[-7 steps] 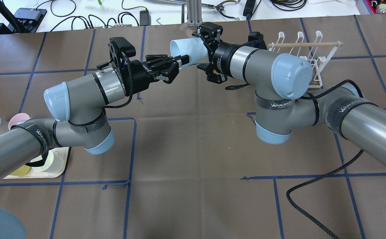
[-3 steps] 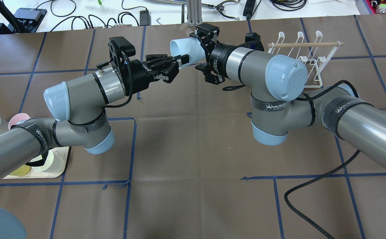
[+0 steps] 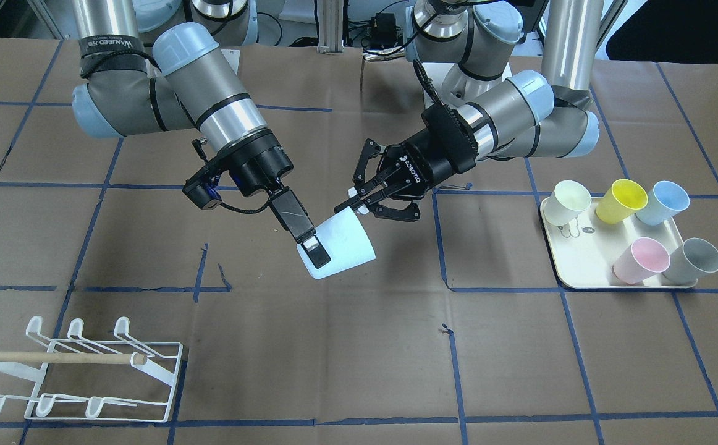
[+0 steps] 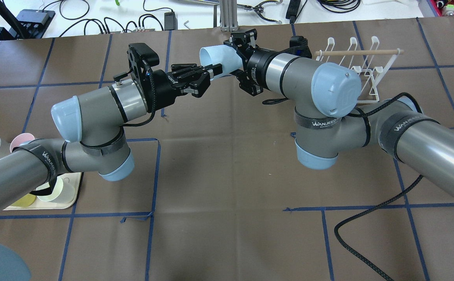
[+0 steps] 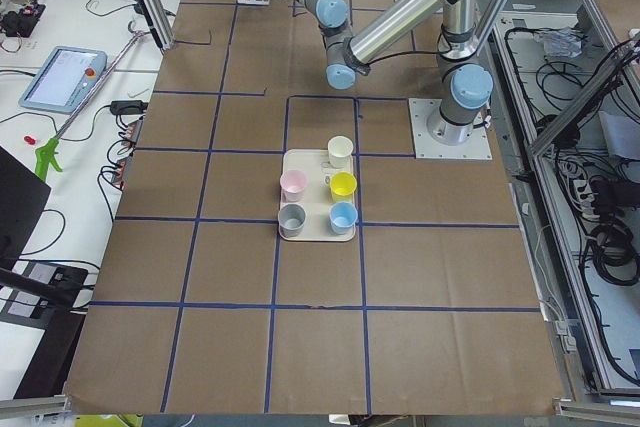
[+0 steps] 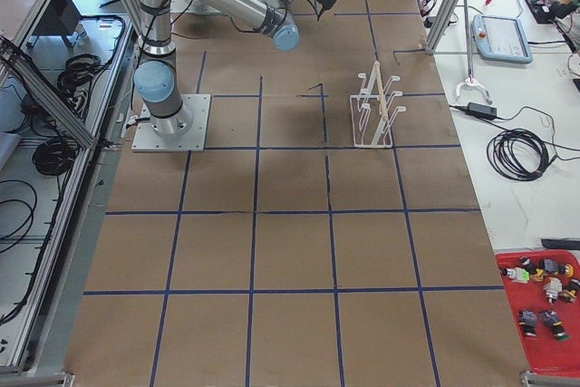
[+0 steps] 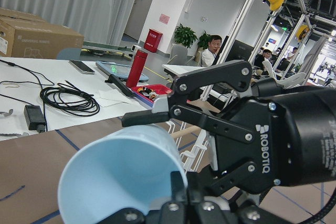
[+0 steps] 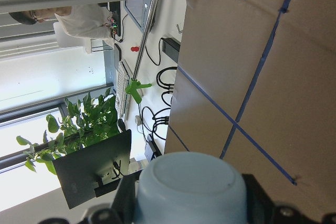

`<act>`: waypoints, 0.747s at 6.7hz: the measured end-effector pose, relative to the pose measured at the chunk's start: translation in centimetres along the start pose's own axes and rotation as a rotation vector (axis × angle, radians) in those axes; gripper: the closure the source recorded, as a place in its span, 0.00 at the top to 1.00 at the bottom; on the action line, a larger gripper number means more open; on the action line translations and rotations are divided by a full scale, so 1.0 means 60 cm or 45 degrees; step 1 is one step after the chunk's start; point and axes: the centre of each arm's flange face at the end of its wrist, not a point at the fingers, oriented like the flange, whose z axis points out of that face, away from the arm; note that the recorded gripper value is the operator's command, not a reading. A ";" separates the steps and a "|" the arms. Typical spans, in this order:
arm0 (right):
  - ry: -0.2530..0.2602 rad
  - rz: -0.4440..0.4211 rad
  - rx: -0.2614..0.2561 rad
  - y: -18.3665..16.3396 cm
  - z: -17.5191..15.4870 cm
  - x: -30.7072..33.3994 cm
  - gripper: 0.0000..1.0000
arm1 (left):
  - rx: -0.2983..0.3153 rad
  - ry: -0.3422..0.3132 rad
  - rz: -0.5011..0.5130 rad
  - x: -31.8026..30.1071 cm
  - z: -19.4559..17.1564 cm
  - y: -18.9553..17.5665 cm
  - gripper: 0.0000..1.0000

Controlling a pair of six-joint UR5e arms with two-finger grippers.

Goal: Transfer IKEA cup to right arm and place on rack

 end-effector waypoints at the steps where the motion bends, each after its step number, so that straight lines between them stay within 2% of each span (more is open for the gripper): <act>1: -0.003 -0.001 -0.002 0.001 0.000 -0.001 0.55 | 0.001 0.000 0.000 0.000 0.000 -0.001 0.34; 2: -0.005 -0.002 -0.005 0.002 -0.001 -0.002 0.52 | 0.002 -0.001 0.000 0.000 0.000 -0.002 0.66; 3: -0.006 -0.003 -0.005 0.001 -0.001 -0.003 0.52 | 0.006 -0.010 -0.007 -0.001 -0.001 -0.004 0.93; 4: -0.007 -0.003 -0.005 0.001 -0.001 -0.004 0.52 | 0.011 -0.035 -0.029 -0.004 -0.002 -0.005 0.99; 5: -0.007 -0.003 -0.005 0.001 -0.001 -0.004 0.52 | 0.015 -0.062 -0.057 -0.006 -0.003 -0.006 0.99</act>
